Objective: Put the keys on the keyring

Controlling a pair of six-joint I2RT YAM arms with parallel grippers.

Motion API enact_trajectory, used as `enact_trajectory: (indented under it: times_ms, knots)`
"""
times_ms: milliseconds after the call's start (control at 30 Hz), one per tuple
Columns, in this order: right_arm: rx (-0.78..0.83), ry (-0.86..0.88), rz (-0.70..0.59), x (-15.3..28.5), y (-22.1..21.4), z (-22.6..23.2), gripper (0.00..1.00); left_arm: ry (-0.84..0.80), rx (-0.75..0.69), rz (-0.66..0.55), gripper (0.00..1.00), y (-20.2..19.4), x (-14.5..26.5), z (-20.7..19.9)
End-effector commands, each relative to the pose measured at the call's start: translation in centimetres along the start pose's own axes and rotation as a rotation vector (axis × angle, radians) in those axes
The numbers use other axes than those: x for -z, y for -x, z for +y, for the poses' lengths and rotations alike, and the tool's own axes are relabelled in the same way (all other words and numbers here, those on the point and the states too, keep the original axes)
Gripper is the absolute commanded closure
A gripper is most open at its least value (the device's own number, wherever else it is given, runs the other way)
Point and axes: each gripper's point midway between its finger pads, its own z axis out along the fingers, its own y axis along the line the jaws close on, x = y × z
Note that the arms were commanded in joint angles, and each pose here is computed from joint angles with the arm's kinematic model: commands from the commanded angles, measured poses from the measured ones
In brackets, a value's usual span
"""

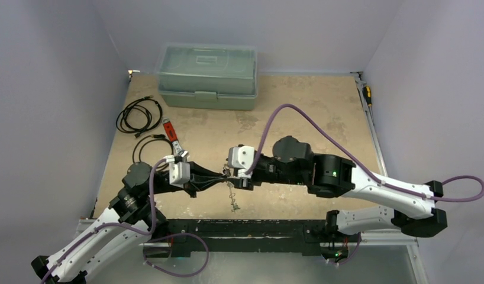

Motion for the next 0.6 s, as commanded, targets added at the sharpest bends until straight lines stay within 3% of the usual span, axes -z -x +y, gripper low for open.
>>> enact_trajectory:
  times_ms: [0, 67, 300, 567]
  knots:
    - [0.036, -0.016, 0.163, 0.1, -1.9, -0.8, 0.49, 0.016, -0.051, -0.046, 1.00, 2.5, -0.3, 0.5]
    - [0.043, -0.021, 0.194, 0.0, -2.2, -1.0, 0.57, 0.019, -0.049, -0.041, 1.00, 2.4, -0.3, 0.6]
    - [0.058, 0.001, 0.222, -0.4, -2.3, -0.9, 0.67, 0.018, -0.044, -0.032, 1.00, 2.1, -0.4, 0.7]
    - [0.071, 0.017, 0.219, -1.0, -2.1, -0.7, 0.68, 0.017, -0.041, -0.027, 1.00, 1.9, -0.5, 0.7]
